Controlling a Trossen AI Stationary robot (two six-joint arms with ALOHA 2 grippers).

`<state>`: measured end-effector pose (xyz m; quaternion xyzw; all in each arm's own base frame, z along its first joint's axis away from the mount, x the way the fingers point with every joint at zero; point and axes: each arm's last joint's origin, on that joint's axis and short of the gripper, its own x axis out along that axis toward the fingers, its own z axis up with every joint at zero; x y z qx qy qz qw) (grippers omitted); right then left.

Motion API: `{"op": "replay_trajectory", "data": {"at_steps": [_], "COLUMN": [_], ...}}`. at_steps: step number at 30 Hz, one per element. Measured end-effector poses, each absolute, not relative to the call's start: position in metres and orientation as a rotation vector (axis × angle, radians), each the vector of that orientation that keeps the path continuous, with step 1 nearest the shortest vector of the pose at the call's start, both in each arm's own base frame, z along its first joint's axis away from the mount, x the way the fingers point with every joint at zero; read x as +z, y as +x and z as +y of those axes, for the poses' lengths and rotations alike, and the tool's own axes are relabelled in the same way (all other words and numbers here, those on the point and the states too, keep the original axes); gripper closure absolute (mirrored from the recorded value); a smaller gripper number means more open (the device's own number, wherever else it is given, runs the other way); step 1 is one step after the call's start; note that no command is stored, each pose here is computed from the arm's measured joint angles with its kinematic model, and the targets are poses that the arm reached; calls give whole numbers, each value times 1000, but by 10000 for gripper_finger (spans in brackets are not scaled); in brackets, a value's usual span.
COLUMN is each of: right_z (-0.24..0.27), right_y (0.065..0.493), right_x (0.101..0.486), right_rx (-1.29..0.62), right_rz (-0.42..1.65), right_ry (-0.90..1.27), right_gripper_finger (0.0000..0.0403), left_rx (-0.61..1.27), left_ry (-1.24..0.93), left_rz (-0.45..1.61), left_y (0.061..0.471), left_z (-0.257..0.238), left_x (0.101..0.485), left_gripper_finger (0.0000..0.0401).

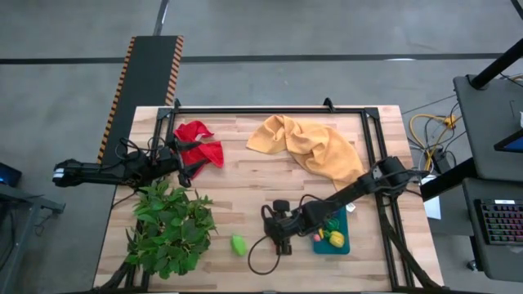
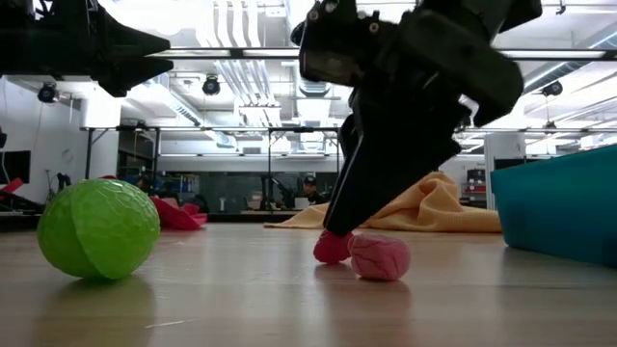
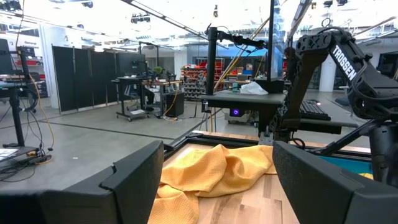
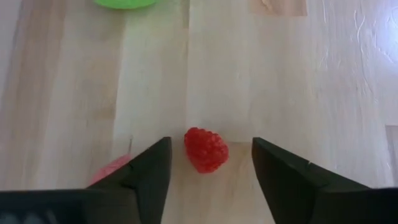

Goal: Pick and placing Produce into tupperware
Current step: Put the red raspberry into the blue bin

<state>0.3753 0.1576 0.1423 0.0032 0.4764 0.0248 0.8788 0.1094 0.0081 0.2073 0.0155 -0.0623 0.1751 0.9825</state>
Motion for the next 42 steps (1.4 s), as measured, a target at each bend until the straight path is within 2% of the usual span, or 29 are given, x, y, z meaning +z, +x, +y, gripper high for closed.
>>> {"op": "replay_trajectory", "data": {"at_steps": [5, 11, 19, 33, 42], "right_z": [153, 153, 154, 153, 141], "right_y": [379, 380, 381, 377, 353], "right_x": [133, 128, 123, 133, 172], "right_rx": [36, 60, 75, 79, -103], "right_rz": [1007, 1023, 1033, 1040, 1107], "right_ry": [9, -2, 8, 12, -10], "right_gripper_finger": [172, 178, 215, 324, 318], "left_rx": [353, 353, 352, 353, 353], "left_ry": [31, 32, 32, 32, 32], "left_rz": [-125, -126, -125, -125, -124], "left_y": [109, 109, 109, 109, 109], "left_z": [8, 8, 8, 8, 8], "left_x": [207, 207, 207, 207, 207], "left_gripper_finger": [113, 113, 113, 113, 113]}}
